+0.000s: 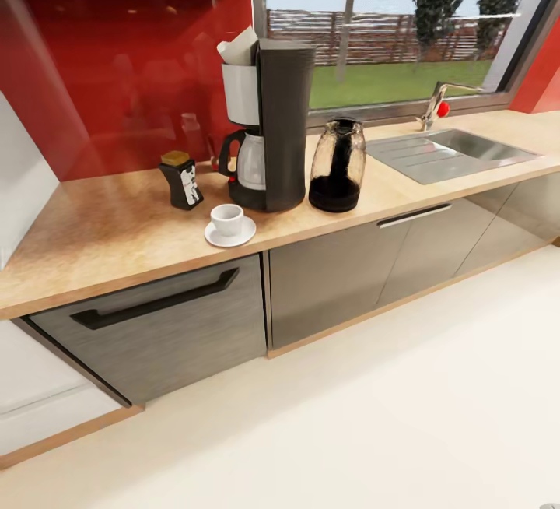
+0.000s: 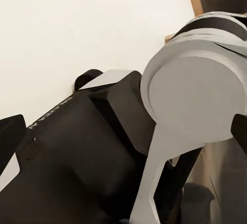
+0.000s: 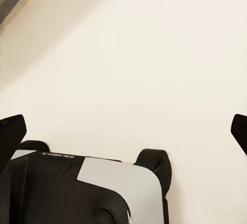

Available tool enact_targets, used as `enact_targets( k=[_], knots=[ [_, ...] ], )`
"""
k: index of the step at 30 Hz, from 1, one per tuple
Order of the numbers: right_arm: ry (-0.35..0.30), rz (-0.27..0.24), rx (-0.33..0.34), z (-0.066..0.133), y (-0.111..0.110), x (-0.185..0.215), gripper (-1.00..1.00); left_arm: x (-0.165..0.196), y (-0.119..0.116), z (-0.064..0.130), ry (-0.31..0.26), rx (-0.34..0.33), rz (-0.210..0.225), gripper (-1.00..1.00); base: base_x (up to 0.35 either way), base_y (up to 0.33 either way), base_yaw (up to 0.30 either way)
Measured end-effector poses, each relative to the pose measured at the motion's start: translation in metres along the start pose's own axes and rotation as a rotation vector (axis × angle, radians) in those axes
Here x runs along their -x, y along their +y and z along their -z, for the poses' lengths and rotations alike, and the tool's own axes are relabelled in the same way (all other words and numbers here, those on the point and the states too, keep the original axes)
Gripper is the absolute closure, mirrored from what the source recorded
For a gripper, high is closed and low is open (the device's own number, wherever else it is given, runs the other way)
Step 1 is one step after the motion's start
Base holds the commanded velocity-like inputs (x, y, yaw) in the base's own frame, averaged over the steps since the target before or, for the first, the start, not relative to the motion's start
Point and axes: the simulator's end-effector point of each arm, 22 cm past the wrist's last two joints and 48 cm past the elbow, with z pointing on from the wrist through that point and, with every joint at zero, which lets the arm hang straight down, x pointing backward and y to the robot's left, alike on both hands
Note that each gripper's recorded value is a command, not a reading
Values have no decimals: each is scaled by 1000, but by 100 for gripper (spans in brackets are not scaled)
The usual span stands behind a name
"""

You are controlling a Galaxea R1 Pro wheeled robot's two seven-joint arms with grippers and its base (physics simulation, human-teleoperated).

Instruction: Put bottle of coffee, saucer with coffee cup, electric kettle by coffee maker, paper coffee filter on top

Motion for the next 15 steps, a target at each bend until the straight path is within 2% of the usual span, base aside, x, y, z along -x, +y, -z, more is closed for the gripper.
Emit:
enact_targets(
  k=[15],
  knots=[
    [-11,5,2,1,1,4,-100,4,-1,1,-6,1,-11,-100,0,0,0]
  ],
)
